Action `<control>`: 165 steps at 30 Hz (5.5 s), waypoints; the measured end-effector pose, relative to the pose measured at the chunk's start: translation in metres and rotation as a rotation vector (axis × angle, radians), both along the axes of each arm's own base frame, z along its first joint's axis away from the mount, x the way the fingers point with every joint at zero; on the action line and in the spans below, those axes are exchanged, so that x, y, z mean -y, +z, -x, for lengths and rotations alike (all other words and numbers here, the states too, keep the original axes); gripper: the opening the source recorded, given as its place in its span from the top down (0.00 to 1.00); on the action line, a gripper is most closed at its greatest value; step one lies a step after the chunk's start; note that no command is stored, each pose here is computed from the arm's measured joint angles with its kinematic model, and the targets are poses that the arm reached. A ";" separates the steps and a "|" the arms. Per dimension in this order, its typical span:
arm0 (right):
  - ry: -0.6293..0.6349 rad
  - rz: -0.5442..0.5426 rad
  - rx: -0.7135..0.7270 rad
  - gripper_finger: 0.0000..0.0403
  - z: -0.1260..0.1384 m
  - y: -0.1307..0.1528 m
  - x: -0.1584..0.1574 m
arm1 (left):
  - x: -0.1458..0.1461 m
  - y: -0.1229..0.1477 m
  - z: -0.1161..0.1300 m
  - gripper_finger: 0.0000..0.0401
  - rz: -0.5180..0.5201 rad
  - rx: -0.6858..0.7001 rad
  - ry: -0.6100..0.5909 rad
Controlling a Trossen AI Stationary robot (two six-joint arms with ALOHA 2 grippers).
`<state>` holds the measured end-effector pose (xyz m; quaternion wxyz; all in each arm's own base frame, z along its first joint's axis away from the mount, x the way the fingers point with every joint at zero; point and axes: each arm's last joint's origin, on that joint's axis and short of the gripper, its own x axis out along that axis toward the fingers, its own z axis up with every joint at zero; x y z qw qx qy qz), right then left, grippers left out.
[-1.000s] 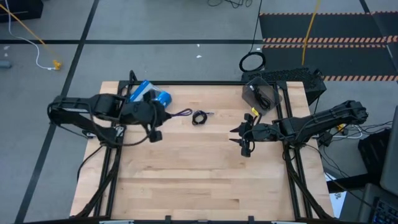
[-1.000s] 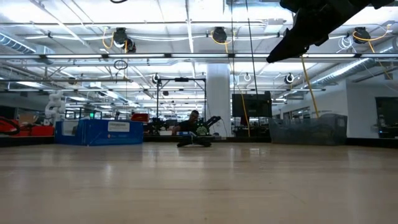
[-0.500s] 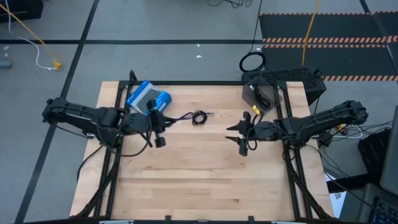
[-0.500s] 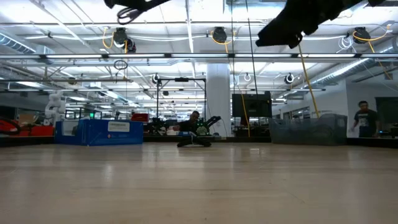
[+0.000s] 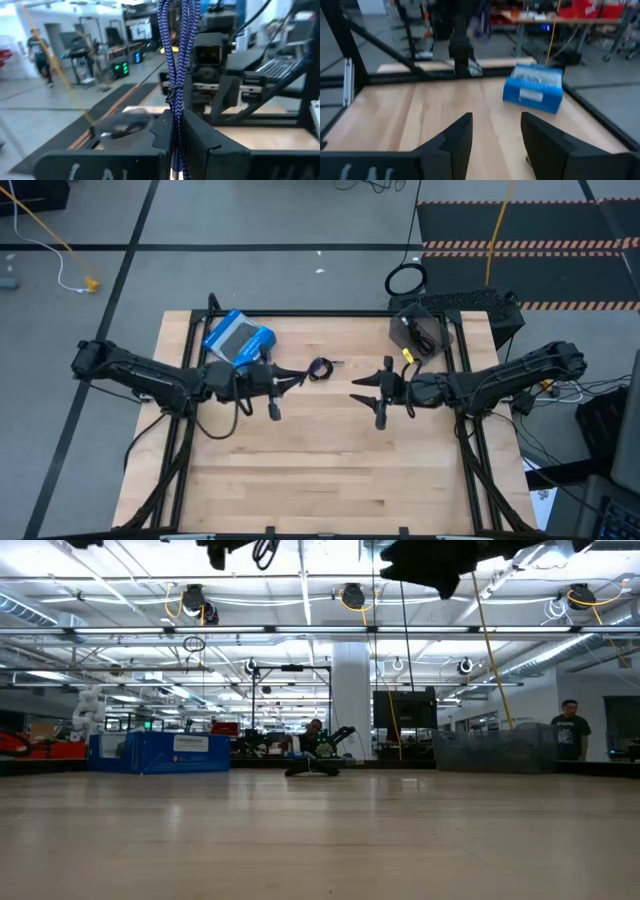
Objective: Pick and place USB-C Cables
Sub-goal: Put the blue charger cable into the bin
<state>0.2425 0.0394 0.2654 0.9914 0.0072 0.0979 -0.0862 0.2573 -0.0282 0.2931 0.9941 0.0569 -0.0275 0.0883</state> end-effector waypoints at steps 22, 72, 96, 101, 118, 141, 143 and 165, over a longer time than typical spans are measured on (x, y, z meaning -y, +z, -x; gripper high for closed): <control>0.015 0.107 0.283 0.60 -0.035 0.000 -0.007 | 0.008 -0.053 -0.057 0.92 -0.023 0.094 -0.093; 0.034 0.140 0.225 0.96 -0.043 -0.014 -0.006 | 0.008 -0.062 -0.071 0.79 -0.045 -0.015 -0.070; -0.059 0.081 0.030 0.96 0.015 0.017 0.020 | -0.002 -0.016 -0.007 0.62 0.078 -0.270 -0.052; -0.129 0.046 -0.004 0.96 0.045 0.028 0.037 | -0.002 -0.016 -0.005 0.62 0.079 -0.281 -0.052; -0.365 0.060 -0.340 0.95 0.084 0.091 0.086 | -0.002 -0.016 -0.005 0.62 0.057 -0.283 -0.053; -0.631 -0.342 -1.041 0.94 0.062 0.050 0.215 | -0.002 -0.016 -0.005 0.62 0.047 -0.282 -0.054; -0.657 -0.378 -1.078 0.94 0.064 0.041 0.228 | -0.002 -0.016 -0.005 0.62 0.048 -0.282 -0.054; -0.684 -0.481 -1.220 0.94 0.072 -0.007 0.271 | -0.002 -0.016 -0.005 0.62 0.049 -0.284 -0.054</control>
